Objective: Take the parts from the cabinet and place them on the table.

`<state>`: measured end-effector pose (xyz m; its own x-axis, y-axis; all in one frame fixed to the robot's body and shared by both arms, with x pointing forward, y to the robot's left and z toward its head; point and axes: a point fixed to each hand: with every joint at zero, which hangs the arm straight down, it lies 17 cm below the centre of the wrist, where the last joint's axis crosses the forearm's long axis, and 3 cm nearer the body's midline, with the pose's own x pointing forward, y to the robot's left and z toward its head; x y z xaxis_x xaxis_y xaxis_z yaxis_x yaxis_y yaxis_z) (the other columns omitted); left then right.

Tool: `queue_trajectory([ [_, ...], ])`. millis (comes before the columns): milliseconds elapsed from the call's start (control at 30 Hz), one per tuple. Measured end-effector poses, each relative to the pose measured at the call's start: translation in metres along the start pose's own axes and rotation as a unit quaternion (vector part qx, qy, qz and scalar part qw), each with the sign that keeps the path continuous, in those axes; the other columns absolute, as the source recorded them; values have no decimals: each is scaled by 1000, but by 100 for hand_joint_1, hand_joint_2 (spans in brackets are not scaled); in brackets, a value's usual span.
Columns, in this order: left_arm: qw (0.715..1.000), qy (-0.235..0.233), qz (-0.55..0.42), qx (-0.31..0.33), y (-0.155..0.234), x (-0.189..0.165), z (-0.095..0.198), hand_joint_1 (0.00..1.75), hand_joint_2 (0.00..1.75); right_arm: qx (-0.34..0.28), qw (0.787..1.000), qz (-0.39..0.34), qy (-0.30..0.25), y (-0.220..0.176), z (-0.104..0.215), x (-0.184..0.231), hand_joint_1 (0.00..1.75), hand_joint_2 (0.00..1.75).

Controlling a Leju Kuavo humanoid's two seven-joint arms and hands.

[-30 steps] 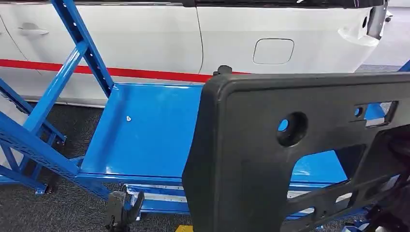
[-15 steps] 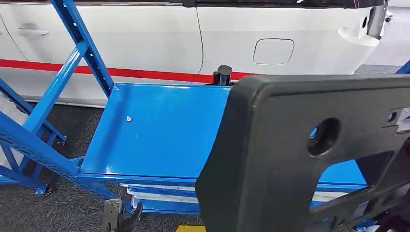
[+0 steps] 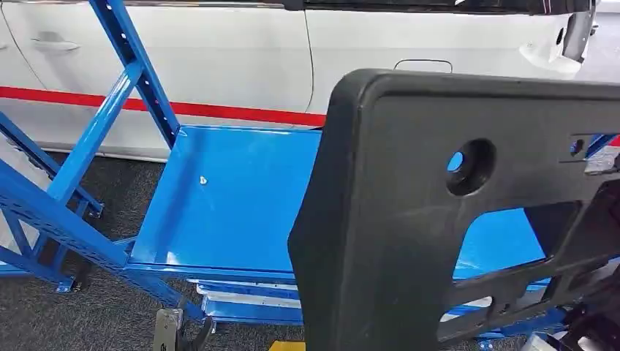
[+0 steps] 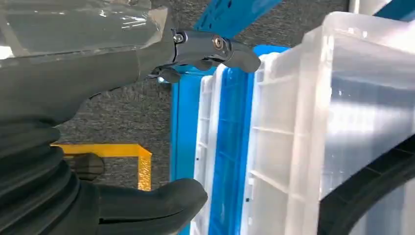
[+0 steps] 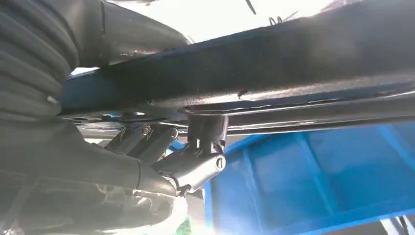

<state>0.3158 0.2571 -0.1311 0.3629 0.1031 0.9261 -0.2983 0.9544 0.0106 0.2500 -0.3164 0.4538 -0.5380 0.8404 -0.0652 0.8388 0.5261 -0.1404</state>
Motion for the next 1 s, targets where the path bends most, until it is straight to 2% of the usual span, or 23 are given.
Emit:
queue_trajectory([
  [600,1000,16,-16,2,7,-10,3,0,175,15,1000,-5,24,21,7,-6,169,175],
  [1000,1000,8,-25,12,14,-6,0,0,175,20,999,-14,31,29,12,-7,169,175],
])
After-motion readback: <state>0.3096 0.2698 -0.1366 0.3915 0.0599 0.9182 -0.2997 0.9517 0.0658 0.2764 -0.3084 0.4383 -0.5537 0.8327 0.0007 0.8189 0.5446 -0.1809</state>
